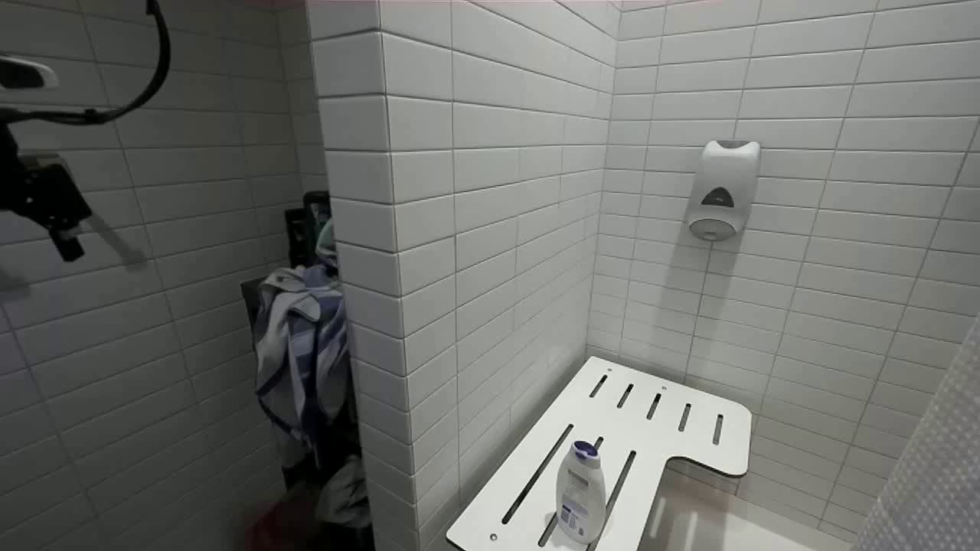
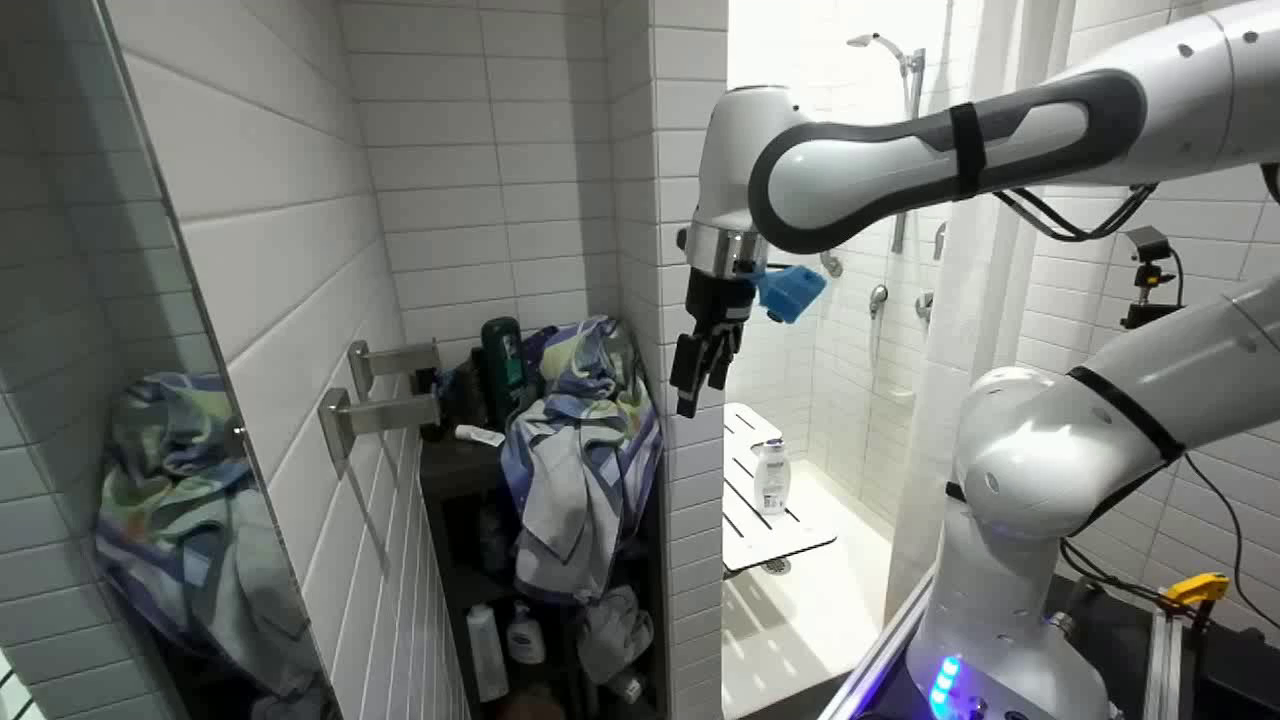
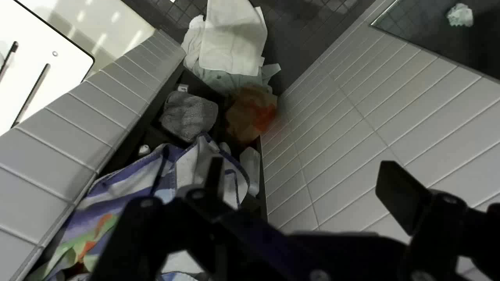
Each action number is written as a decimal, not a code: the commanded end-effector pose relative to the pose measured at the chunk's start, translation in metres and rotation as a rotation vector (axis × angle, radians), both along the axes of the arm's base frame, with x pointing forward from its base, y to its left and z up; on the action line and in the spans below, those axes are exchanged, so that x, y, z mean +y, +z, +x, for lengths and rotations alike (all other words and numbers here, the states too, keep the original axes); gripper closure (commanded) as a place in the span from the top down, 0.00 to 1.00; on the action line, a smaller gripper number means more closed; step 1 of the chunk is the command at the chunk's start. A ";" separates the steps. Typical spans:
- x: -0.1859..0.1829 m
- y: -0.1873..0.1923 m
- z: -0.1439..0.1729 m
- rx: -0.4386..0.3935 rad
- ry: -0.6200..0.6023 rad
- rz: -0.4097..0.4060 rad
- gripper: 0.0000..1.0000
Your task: Put the towel on the hanger
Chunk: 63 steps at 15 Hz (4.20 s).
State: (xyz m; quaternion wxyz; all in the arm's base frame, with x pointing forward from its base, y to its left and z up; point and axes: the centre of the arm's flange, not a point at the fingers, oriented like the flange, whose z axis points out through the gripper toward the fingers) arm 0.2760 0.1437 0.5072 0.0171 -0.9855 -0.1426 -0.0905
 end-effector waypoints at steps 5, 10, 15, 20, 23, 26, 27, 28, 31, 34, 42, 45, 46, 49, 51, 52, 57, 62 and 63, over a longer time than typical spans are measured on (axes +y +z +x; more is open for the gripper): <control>0.000 0.000 0.000 0.000 0.000 0.000 1.00; 0.002 -0.002 0.002 -0.014 -0.006 -0.013 1.00; 0.016 -0.009 0.033 -0.082 0.001 -0.094 1.00; 0.032 -0.022 0.078 -0.115 0.143 -0.240 1.00; 0.042 -0.028 0.102 -0.132 0.207 -0.373 1.00; 0.039 -0.025 0.134 -0.139 0.220 -0.517 1.00; 0.038 -0.024 0.138 -0.099 0.222 -0.526 1.00; 0.032 -0.030 0.112 -0.140 0.224 -0.484 1.00; 0.031 -0.031 0.128 -0.104 0.220 -0.501 1.00; 0.033 -0.032 0.129 -0.100 0.222 -0.501 1.00; 0.042 -0.037 0.182 -0.287 0.418 -0.643 1.00; 0.035 -0.048 0.203 -0.307 0.440 -0.668 1.00; 0.031 -0.052 0.209 -0.306 0.441 -0.674 1.00; 0.022 -0.063 0.225 -0.281 0.454 -0.679 1.00; 0.017 -0.072 0.234 -0.267 0.445 -0.668 1.00; 0.015 -0.077 0.238 -0.259 0.440 -0.660 1.00; 0.003 -0.097 0.260 -0.231 0.419 -0.656 1.00; -0.004 -0.104 0.275 -0.221 0.418 -0.637 1.00; -0.005 -0.106 0.278 -0.220 0.416 -0.634 1.00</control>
